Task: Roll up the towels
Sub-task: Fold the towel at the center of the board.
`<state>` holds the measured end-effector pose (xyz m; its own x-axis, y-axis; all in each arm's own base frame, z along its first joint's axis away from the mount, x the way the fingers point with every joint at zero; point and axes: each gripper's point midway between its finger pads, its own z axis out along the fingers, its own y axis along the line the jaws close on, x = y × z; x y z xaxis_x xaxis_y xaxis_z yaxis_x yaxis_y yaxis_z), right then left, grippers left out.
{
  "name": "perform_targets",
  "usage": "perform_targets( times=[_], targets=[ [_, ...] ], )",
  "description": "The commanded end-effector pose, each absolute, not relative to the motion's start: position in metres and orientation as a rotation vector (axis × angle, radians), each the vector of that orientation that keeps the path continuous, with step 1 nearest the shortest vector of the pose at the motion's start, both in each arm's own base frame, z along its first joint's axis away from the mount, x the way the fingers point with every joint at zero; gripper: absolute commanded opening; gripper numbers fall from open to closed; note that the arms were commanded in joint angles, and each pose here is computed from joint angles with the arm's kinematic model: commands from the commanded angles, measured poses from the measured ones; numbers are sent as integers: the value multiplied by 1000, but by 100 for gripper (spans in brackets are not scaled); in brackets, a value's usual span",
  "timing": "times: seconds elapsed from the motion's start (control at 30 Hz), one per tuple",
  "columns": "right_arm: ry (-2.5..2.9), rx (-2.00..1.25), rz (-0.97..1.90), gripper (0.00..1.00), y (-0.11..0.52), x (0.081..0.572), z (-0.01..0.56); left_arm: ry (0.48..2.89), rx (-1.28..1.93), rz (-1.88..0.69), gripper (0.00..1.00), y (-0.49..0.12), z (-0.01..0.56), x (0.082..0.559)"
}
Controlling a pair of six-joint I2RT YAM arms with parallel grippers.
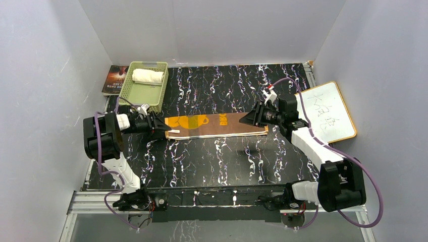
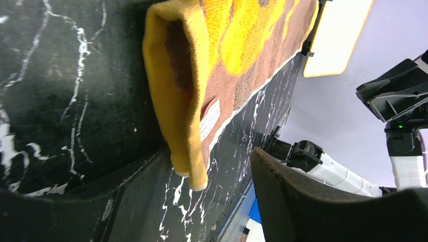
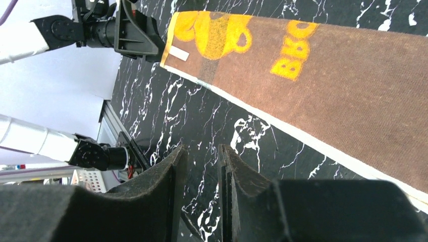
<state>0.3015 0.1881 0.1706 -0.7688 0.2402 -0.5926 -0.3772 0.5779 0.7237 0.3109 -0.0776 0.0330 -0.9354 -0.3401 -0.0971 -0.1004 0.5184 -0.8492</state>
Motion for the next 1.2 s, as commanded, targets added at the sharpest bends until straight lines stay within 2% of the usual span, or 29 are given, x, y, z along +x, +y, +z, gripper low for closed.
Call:
perform_targets(
  times=[0.0, 0.1, 0.2, 0.4, 0.43, 0.47, 0.83, 0.97, 1.03, 1.17],
  targets=[
    [2044, -193, 1202, 27, 190, 298, 190, 2697, -397, -1220, 61, -76, -10, 287],
    [2047, -197, 1202, 27, 190, 296, 187, 2720, -400, -1174, 59, -78, -13, 286],
    [2047, -198, 1201, 27, 190, 296, 187, 2728, -407, -1116, 51, -77, -12, 286],
    [2052, -197, 1199, 27, 189, 295, 185, 2726, -448, -870, 14, -57, -3, 287],
    [2054, -196, 1198, 27, 189, 295, 184, 2714, -448, -844, 4, -54, 1, 289],
    [2057, -194, 1197, 27, 189, 295, 183, 2699, -447, -818, 0, -52, 5, 290],
    [2100, -156, 1151, 26, 184, 295, 171, 2491, -499, -359, 0, -2, 88, 285],
    [2200, -45, 1005, 25, 172, 306, 153, 2460, -528, -162, 0, 23, 118, 274],
    [2250, 6, 908, 30, 161, 312, 144, 2447, -535, -95, 0, 31, 132, 271],
    [2243, 63, 812, 42, 149, 317, 148, 2498, -523, -120, 0, 24, 147, 271]
  ],
)
